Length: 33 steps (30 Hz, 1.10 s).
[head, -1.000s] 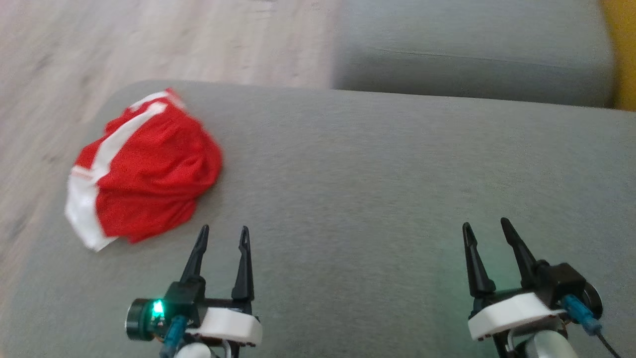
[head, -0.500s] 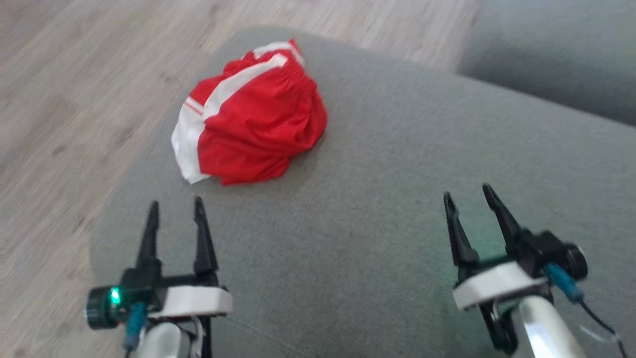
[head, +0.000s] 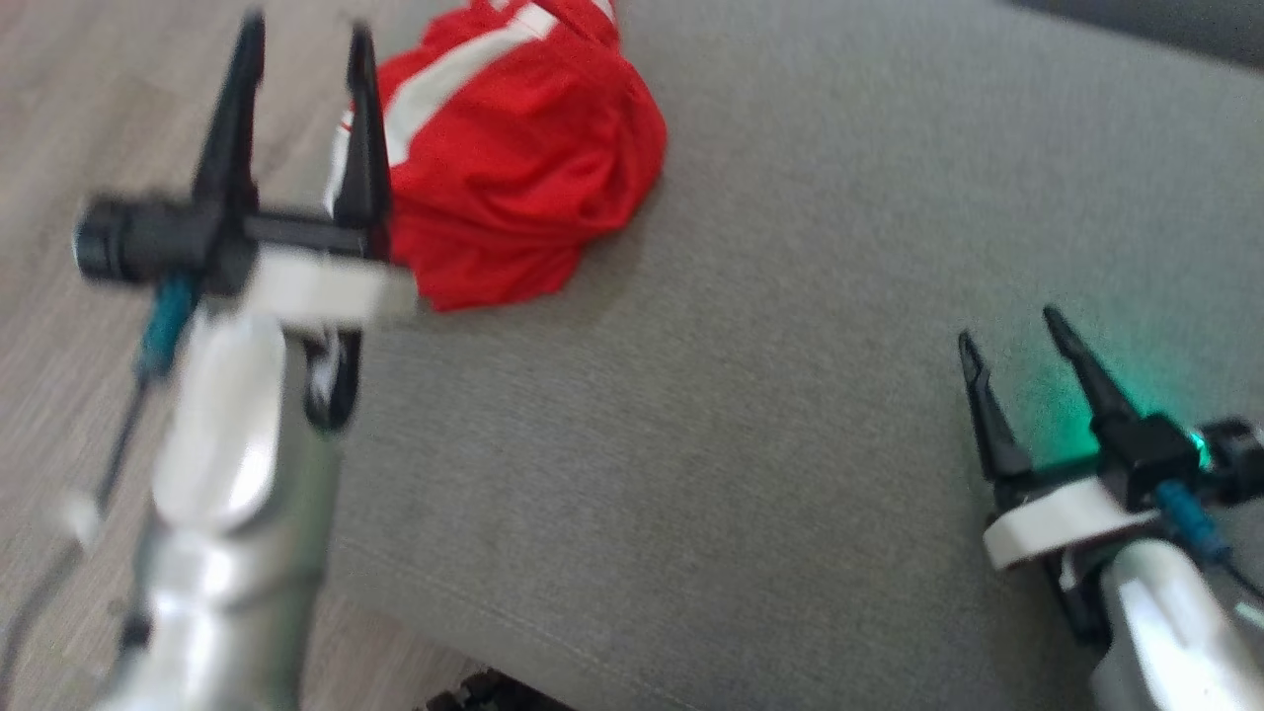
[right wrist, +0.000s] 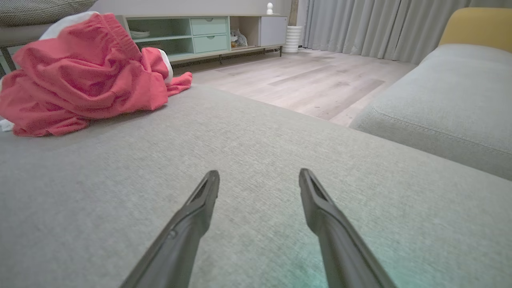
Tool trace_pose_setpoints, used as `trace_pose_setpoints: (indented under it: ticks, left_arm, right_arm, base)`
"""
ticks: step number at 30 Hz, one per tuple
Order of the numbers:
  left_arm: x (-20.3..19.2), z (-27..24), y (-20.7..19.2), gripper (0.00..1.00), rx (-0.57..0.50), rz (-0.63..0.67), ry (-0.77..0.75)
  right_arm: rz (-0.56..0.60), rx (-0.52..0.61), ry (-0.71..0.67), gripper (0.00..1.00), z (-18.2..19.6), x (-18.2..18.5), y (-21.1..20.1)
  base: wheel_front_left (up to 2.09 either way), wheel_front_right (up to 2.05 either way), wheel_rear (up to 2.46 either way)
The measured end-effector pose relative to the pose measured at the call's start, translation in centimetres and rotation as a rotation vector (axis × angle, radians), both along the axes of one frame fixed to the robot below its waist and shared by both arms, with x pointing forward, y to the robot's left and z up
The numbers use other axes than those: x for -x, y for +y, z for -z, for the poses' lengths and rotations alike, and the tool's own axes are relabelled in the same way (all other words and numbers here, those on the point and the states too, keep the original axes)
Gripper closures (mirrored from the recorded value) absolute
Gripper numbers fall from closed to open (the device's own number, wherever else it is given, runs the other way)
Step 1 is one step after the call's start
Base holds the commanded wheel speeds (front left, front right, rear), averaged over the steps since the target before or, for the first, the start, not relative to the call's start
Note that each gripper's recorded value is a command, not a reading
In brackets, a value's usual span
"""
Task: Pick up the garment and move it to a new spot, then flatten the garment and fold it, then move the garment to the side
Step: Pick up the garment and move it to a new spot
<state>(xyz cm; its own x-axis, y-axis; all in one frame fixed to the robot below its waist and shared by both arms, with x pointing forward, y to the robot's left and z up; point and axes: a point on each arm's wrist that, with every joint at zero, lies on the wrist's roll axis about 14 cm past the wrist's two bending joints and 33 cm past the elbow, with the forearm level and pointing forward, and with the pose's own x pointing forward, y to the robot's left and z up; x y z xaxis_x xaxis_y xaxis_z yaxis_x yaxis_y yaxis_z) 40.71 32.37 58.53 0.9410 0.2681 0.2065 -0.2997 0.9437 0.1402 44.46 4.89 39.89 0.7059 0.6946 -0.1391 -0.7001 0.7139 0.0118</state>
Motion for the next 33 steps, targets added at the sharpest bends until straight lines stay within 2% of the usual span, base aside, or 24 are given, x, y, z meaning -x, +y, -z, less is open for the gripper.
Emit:
trace_pose_setpoints:
  ticks: [3,7,12,15,16,17,23,27,29,30,33]
  left_arm:
    - [-3.8,2.3,0.1,0.0,-0.029,0.053,0.116]
    - [-7.2,7.6,0.8,0.0,-0.007,0.059,0.366]
    - [-8.3,14.4,-0.2,0.0,0.07,0.077,0.621]
    - [-8.1,17.9,-1.9,0.0,0.112,0.116,0.726]
    - [-8.1,18.6,-2.6,0.29,0.123,0.132,0.746]
    - [-8.2,19.0,-3.1,1.0,0.128,0.149,0.755]
    - [-9.1,17.0,-3.8,1.0,0.076,0.22,0.636]
    - [-10.1,13.5,-4.0,1.0,0.024,0.268,0.503]
    - [-11.2,11.0,-4.8,1.0,-0.002,0.305,0.43]
    - [-12.7,8.0,-6.0,1.0,-0.008,0.346,0.34]
    - [-14.8,2.8,-9.2,1.0,-0.044,0.444,0.203]
  right_arm:
    - [0.015,0.009,0.001,0.0,1.1,-1.5,-0.8]
    - [0.033,-0.006,-0.017,0.0,1.4,-3.0,-1.6]
    - [0.059,-0.009,-0.032,0.0,1.5,-3.9,-2.9]
    - [0.084,-0.01,-0.032,0.0,1.7,-4.6,-3.8]
    - [0.089,-0.01,-0.034,0.0,1.8,-4.7,-4.0]
    - [0.092,-0.012,-0.035,0.0,1.8,-4.8,-4.2]
    - [0.095,-0.013,-0.041,0.0,1.6,-4.8,-4.3]
    - [0.101,-0.001,-0.042,0.0,1.1,-4.5,-4.5]
    - [0.114,-0.006,-0.033,0.0,0.9,-4.2,-4.7]
    - [0.134,-0.015,-0.021,0.0,0.5,-3.7,-5.0]
    - [0.176,-0.031,-0.013,0.0,-0.4,-2.9,-5.7]
  base:
    - [0.0,0.0,0.0]
    - [0.0,0.0,0.0]
    - [0.0,0.0,0.0]
    - [0.0,0.0,0.0]
    - [0.0,0.0,0.0]
    - [0.0,0.0,0.0]
    - [0.0,0.0,0.0]
    - [0.0,0.0,0.0]
    - [0.0,0.0,0.0]
    - [0.0,0.0,0.0]
    - [0.0,0.0,0.0]
